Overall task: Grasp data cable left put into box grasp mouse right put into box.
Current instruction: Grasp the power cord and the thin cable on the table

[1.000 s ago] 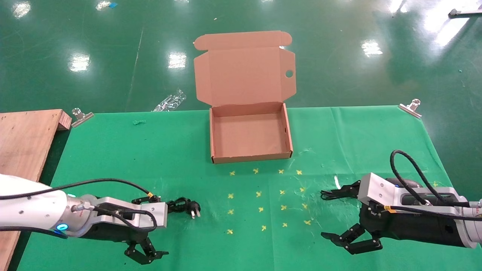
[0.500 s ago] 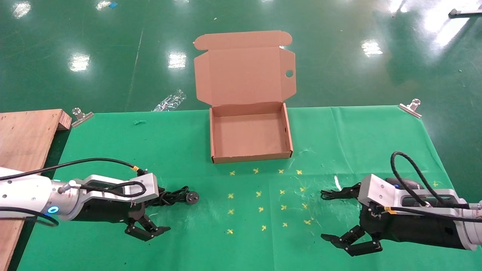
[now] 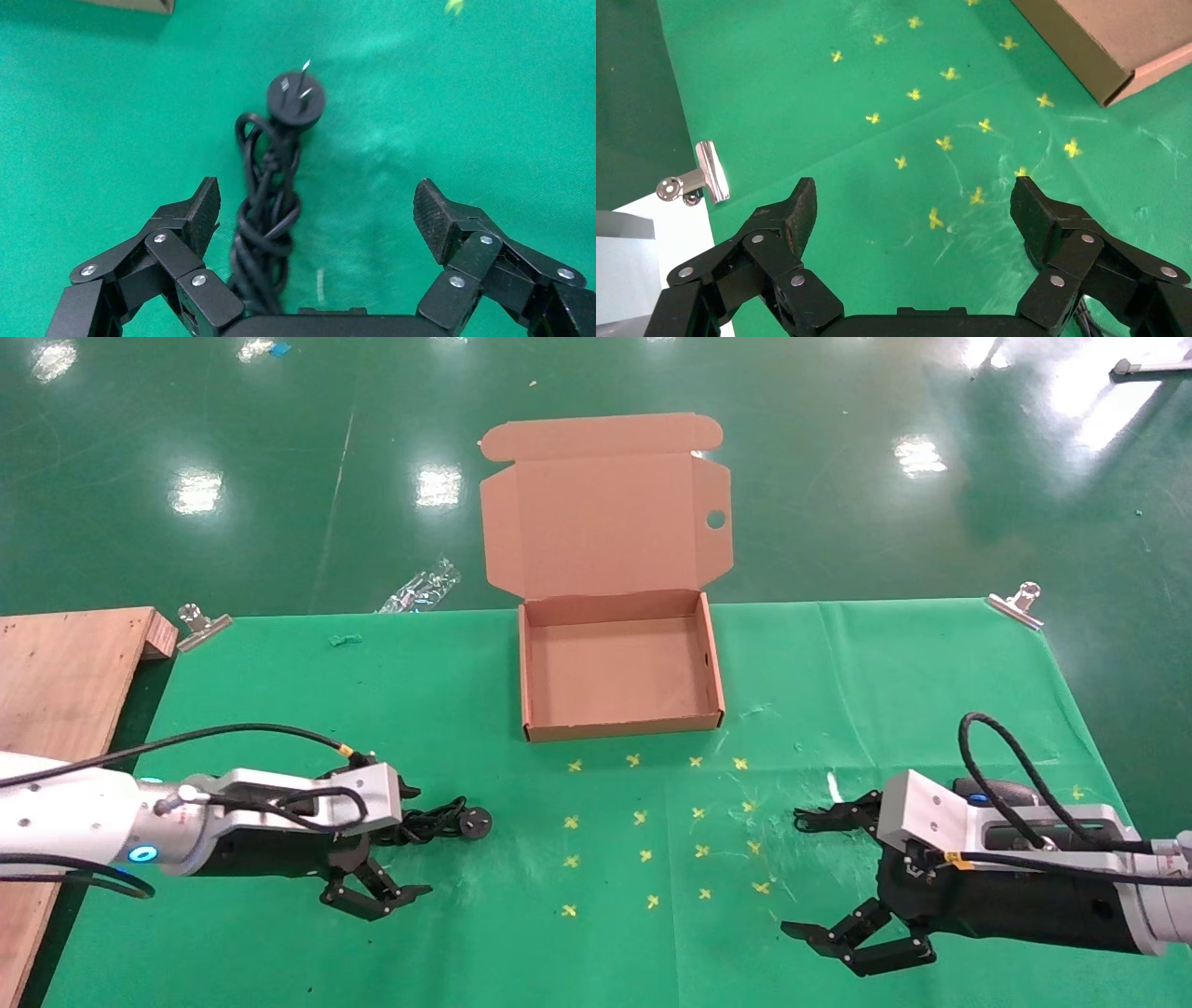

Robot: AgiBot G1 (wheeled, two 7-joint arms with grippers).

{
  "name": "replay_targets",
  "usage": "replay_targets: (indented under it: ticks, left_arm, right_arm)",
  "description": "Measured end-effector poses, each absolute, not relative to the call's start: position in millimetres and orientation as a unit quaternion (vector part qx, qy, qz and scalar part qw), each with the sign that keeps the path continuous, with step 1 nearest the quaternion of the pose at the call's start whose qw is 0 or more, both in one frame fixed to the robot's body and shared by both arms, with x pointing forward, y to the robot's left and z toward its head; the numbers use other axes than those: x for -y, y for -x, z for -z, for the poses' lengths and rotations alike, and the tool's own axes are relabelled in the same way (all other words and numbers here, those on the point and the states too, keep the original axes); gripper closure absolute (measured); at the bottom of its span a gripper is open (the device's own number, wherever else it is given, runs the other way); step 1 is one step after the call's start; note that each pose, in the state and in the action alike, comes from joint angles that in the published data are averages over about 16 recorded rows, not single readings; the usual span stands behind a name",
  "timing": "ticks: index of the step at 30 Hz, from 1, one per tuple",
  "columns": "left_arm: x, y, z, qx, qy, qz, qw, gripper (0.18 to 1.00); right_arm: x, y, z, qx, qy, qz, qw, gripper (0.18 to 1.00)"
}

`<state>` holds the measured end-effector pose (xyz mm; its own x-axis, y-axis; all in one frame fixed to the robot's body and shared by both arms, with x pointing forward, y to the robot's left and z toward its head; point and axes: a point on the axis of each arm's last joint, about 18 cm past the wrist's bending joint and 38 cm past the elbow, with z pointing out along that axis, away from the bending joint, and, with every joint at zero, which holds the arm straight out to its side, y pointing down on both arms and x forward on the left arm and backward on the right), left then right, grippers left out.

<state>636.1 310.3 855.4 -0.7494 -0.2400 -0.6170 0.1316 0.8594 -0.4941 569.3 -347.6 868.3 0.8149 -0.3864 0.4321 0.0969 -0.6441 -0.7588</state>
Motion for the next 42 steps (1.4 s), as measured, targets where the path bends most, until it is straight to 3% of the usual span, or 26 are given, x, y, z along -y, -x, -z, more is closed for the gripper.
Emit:
replay_targets:
  ticks: [12,27,42]
  left_arm:
    - [-304,-650,-844,-0.9,0.017,0.183,0.395,0.184]
    - [-303,-653,-844,-0.897,0.042,0.174,0.404,0.184]
    - [-303,-652,-844,-0.897,0.042,0.174,0.404,0.184]
  right_arm:
    - [343,-573,-866,-0.077,0.865,0.289,0.404,0.178]
    - [353,-576,-859,-0.094,0.879,0.292,0.364,0.178]
    - [373,-630,-860,-0.108,0.901,0.334,0.256,0.178]
